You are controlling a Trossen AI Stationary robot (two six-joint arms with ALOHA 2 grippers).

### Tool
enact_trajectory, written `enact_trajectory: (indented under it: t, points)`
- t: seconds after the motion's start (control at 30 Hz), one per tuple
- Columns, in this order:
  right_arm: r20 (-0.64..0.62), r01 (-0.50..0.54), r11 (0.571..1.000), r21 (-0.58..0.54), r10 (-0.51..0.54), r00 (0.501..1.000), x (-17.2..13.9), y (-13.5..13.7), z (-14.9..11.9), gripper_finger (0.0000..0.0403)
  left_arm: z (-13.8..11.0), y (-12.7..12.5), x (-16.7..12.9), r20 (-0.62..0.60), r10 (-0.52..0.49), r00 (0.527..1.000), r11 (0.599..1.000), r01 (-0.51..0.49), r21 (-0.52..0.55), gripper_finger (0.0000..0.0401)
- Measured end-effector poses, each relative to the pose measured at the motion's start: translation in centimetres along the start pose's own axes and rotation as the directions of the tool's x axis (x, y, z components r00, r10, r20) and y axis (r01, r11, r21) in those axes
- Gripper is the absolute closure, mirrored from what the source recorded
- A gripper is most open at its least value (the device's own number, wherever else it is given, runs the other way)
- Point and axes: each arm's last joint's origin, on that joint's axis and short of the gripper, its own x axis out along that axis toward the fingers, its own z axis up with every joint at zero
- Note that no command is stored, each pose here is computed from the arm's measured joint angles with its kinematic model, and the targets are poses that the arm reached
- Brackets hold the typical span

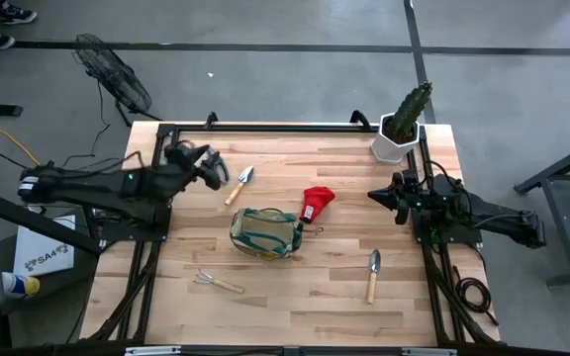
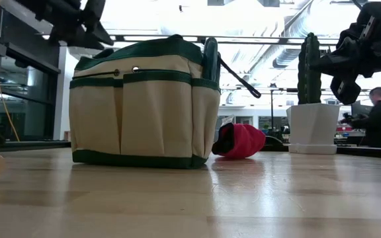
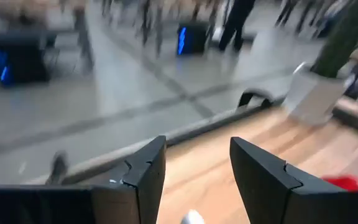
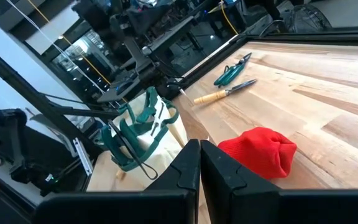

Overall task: Pick & Place Garden tools in Gardening bag
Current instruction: Put the shear green scissors into the gardening bag

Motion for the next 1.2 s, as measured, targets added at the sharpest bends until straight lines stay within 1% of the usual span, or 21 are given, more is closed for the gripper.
enact_trajectory:
  t: [0.1,0.13,0.2,0.23,0.3,0.33,0.4,0.43,0.5,0.57,0.63,0.7,0.8,0.93,1.0,1.07,1.2]
  points:
    - [0.0,0.0,1.0,0.0,0.0,1.0,0.0,0.0,0.0,0.0399,1.8,0.6,0.6,-0.152,0.077,0.985,0.991,-0.092,-0.093,0.0227]
    - [0.0,0.0,1.0,0.0,0.0,1.0,0.0,0.0,0.0,0.0399,2.2,0.9,0.8,-0.223,0.1,0.97,0.984,-0.129,-0.121,0.0227]
    - [0.0,0.0,1.0,0.0,0.0,1.0,0.0,0.0,0.0,0.0399,2.7,1.5,1.5,-0.368,0.133,0.92,0.96,-0.212,-0.182,0.0227]
    - [0.0,0.0,1.0,0.0,0.0,1.0,0.0,0.0,0.0,0.0399,2.9,1.8,1.9,-0.437,0.143,0.888,0.943,-0.256,-0.212,0.0227]
    - [0.0,0.0,1.0,0.0,0.0,1.0,0.0,0.0,0.0,0.0399,2.7,2.5,2.7,-0.583,0.173,0.794,0.91,-0.356,-0.215,0.0227]
    - [0.0,0.0,1.0,0.0,0.0,1.0,0.0,0.0,0.0,0.0399,2.6,2.8,3.1,-0.634,0.178,0.753,0.896,-0.39,-0.212,0.0227]
    - [0.0,0.0,1.0,0.0,0.0,1.0,0.0,0.0,0.0,0.0399,2.2,3.2,4.3,-0.711,0.169,0.683,0.879,-0.43,-0.205,0.0227]
    - [-0.001,0.0,1.0,0.0,0.0,1.0,0.0,0.0,0.0,0.0399,1.9,3.5,4.8,-0.746,0.159,0.647,0.884,-0.43,-0.184,0.0227]
    - [-0.002,0.001,1.0,0.0,-0.001,1.0,0.0,0.0,0.0,0.0399,1.6,3.7,6.0,-0.787,0.126,0.604,0.91,-0.386,-0.151,0.0227]
    - [-0.002,0.001,1.0,0.0,-0.001,1.0,0.0,0.0,0.0,0.0399,1.1,3.9,7.2,-0.823,0.097,0.559,0.945,-0.311,-0.1,0.0227]
    - [-0.003,0.002,1.0,0.0,-0.002,1.0,0.0,0.0,0.0,0.0399,0.7,3.9,8.5,-0.842,0.062,0.536,0.979,-0.195,-0.053,0.0227]
    - [-0.003,0.002,1.0,0.0,-0.002,1.0,0.0,0.0,0.0,0.0399,0.3,4.0,9.5,-0.86,0.04,0.508,0.997,-0.083,-0.002,0.0227]
    - [-0.002,0.002,1.0,0.0,-0.002,1.0,0.0,0.0,0.0,0.0399,-0.5,4.3,10.9,-0.883,0.034,0.469,0.997,0.047,0.063,0.0227]
    - [-0.003,0.002,1.0,0.0,-0.002,1.0,0.0,0.0,0.0,0.0399,-1.6,4.8,12.4,-0.91,0.064,0.41,0.971,0.183,0.151,0.0227]
    - [-0.004,0.002,1.0,0.0,-0.002,1.0,0.0,0.0,0.0,0.0399,-2.1,5.2,13.0,-0.919,0.088,0.385,0.96,0.213,0.181,0.0227]
    - [-0.003,0.002,1.0,0.0,-0.002,1.0,0.0,0.0,0.0,0.0399,-2.6,5.6,13.6,-0.924,0.119,0.364,0.954,0.214,0.208,0.0227]
    - [-0.004,0.002,1.0,0.0,-0.002,1.0,0.0,0.0,0.0,0.0399,-3.4,6.8,14.8,-0.929,0.18,0.323,0.957,0.159,0.241,0.0227]
